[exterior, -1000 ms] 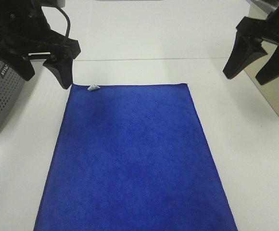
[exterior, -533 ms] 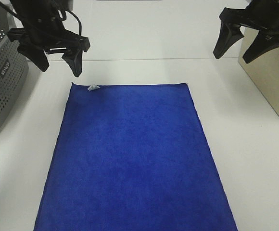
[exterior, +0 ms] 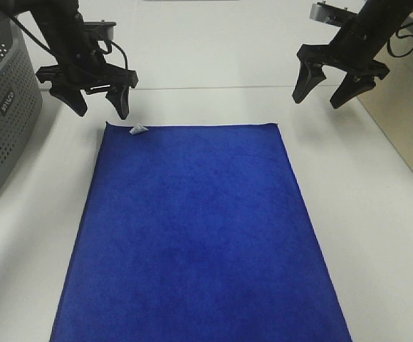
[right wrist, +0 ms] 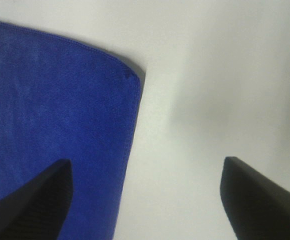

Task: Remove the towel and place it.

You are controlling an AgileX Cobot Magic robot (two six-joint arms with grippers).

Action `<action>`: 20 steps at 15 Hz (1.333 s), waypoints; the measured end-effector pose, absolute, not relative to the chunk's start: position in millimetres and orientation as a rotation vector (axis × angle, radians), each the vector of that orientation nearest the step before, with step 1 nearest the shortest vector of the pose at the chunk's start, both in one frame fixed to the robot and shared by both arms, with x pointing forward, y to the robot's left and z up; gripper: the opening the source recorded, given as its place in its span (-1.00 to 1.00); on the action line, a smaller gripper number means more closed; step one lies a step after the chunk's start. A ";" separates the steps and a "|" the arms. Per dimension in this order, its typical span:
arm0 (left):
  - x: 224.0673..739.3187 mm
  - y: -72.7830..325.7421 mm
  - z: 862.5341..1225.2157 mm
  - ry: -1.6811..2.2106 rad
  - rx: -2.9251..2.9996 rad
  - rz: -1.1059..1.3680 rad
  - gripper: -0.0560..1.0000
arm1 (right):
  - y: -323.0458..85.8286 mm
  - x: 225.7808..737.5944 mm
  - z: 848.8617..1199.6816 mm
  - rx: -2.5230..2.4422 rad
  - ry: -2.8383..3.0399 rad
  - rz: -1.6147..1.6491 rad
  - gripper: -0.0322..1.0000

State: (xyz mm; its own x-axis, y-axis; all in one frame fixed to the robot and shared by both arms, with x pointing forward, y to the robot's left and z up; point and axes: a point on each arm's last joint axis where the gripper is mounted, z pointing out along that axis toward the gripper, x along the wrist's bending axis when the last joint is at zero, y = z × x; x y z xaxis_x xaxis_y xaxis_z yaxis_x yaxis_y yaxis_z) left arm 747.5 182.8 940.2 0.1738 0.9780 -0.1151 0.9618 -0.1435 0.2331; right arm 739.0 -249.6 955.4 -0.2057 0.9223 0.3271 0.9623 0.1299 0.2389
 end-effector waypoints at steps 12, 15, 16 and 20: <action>757.4 217.4 890.7 1.881 2.227 -0.039 0.52 | -244.8 746.1 898.7 -1.805 -2.253 -0.576 0.59; 758.2 218.1 882.4 1.874 2.237 -0.048 0.52 | -244.4 746.7 899.0 -1.798 -2.260 -0.589 0.59; 758.7 218.0 881.1 1.872 2.237 -0.046 0.53 | -244.4 747.2 899.1 -1.799 -2.264 -0.596 0.59; 759.9 217.4 880.2 1.861 2.235 -0.045 0.53 | -244.3 748.3 892.1 -1.794 -2.267 -0.597 0.59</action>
